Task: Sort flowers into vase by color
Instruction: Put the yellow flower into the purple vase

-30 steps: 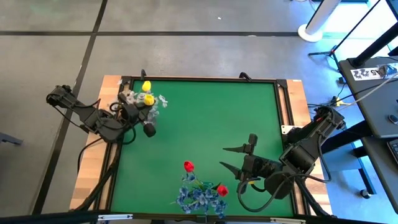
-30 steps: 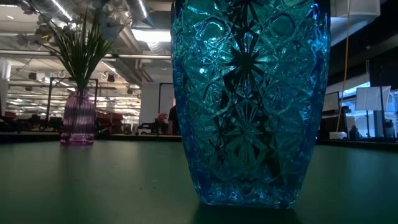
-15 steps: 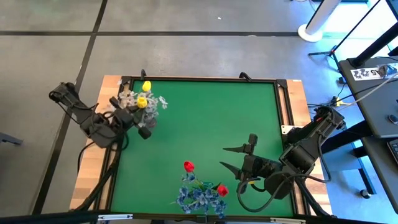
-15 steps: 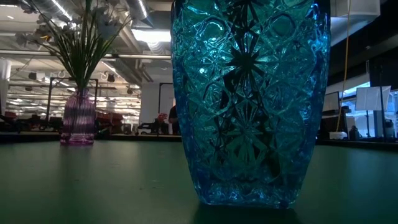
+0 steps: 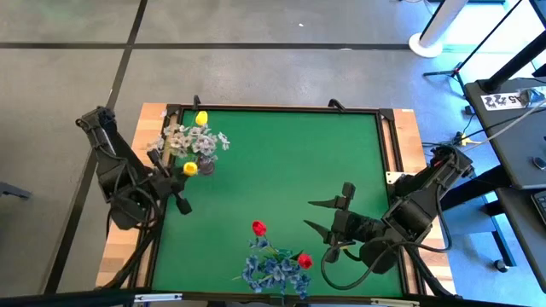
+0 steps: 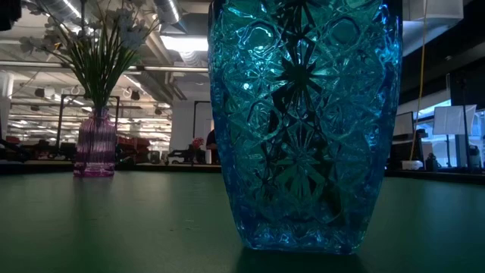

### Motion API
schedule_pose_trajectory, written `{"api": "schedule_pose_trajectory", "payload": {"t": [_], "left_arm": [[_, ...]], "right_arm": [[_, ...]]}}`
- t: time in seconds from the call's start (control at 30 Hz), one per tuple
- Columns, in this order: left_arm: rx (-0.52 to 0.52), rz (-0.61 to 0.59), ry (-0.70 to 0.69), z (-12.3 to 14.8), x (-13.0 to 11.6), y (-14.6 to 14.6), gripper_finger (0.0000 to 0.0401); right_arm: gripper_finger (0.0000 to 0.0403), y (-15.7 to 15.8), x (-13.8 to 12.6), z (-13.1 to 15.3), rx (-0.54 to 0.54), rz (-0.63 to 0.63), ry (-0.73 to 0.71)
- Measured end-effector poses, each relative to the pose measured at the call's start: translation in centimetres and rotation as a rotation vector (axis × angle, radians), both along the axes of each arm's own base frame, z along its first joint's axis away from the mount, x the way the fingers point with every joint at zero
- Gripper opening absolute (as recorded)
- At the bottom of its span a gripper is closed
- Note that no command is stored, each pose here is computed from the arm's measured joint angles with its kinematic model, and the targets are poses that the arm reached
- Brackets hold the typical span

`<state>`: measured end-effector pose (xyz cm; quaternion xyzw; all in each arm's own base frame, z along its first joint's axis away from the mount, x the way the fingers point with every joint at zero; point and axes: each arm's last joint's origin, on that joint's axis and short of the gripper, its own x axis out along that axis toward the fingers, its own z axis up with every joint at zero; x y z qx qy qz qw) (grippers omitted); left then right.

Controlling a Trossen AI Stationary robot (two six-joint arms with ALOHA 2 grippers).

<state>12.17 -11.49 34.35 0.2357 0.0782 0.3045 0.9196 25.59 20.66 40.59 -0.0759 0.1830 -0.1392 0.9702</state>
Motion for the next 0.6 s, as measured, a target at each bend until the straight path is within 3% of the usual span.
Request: {"api": "schedule_pose_trajectory", "payload": {"t": [0.37,0.47,0.6], "left_arm": [[-0.099,-0.044,-0.066,-0.1,-0.6,-0.2,0.0001],[-0.142,-0.187,-0.020,-0.3,-1.7,-0.7,0.0001],[-0.310,-0.444,0.089,-1.1,-3.5,-1.7,0.0001]], "right_arm": [[0.0209,0.0,0.0,0.0,0.000,-0.001,0.000],[0.0209,0.0,0.0,0.0,0.015,-0.004,-0.001],[0.0209,0.0,-0.1,-0.2,0.014,-0.002,0.014]]}}
